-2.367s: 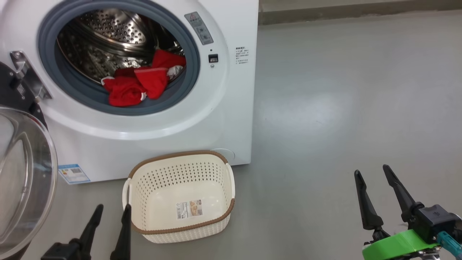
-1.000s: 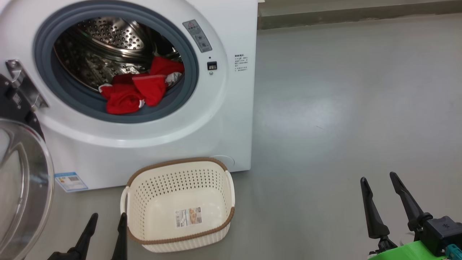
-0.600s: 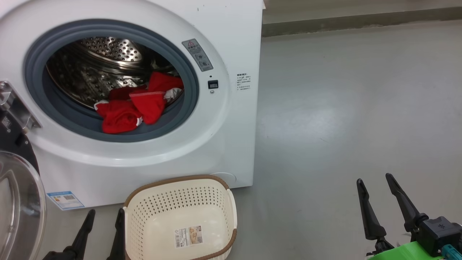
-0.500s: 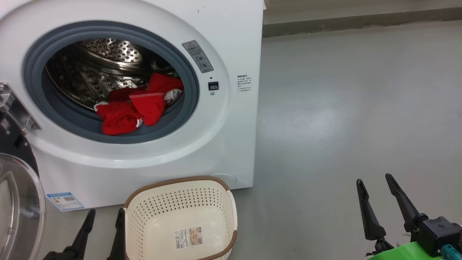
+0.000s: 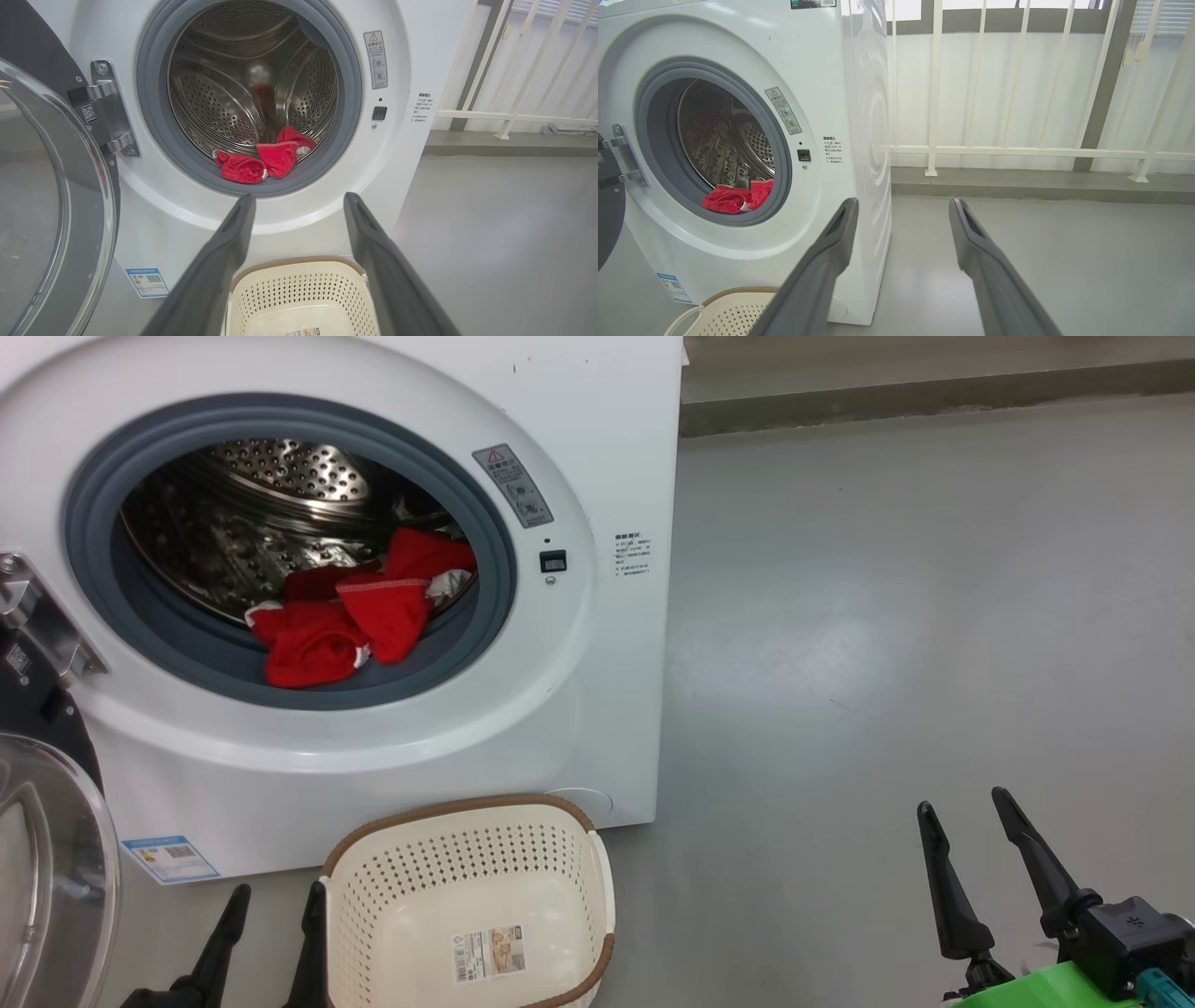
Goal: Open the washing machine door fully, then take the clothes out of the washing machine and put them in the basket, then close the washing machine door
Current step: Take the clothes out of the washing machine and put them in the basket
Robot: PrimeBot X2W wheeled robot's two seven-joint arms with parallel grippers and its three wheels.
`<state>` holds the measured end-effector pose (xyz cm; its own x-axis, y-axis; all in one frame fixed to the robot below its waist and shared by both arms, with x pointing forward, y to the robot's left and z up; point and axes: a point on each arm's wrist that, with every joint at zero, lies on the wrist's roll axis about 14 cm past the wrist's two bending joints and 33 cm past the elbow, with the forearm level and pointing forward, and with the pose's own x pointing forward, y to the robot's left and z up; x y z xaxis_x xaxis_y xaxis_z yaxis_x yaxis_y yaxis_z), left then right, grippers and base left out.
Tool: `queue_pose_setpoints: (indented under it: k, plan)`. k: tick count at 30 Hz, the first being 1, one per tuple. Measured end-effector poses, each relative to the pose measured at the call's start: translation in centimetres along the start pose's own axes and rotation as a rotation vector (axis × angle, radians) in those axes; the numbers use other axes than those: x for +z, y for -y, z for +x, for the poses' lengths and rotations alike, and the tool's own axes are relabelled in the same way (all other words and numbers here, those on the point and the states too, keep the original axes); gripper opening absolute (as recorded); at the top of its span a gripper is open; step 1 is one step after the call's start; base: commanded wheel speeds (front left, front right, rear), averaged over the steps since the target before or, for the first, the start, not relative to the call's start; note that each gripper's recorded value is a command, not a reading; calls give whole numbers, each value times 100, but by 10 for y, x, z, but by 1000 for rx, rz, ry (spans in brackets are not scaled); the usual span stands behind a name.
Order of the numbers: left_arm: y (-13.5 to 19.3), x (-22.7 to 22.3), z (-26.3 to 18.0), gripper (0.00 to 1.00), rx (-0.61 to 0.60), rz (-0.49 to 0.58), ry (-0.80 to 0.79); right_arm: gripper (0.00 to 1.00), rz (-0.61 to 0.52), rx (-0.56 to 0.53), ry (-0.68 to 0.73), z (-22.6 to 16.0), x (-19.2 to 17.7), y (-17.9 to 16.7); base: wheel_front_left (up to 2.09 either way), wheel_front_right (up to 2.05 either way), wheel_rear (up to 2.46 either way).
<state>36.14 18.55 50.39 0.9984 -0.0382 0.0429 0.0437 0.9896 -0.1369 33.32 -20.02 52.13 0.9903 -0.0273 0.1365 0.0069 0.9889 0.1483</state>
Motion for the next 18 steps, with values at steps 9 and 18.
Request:
queue_pose_setpoints:
  k: [9, 18]
  plan:
    - [-2, -1, 2, 100, 11, -1, 1, 100, 1, 7, -5, 1, -2, -2, 0, 0, 0]
    - [-1, 4, 13, 100, 25, -14, 19, 100, 6, 38, -17, 7, -6, -12, 0, 0, 0]
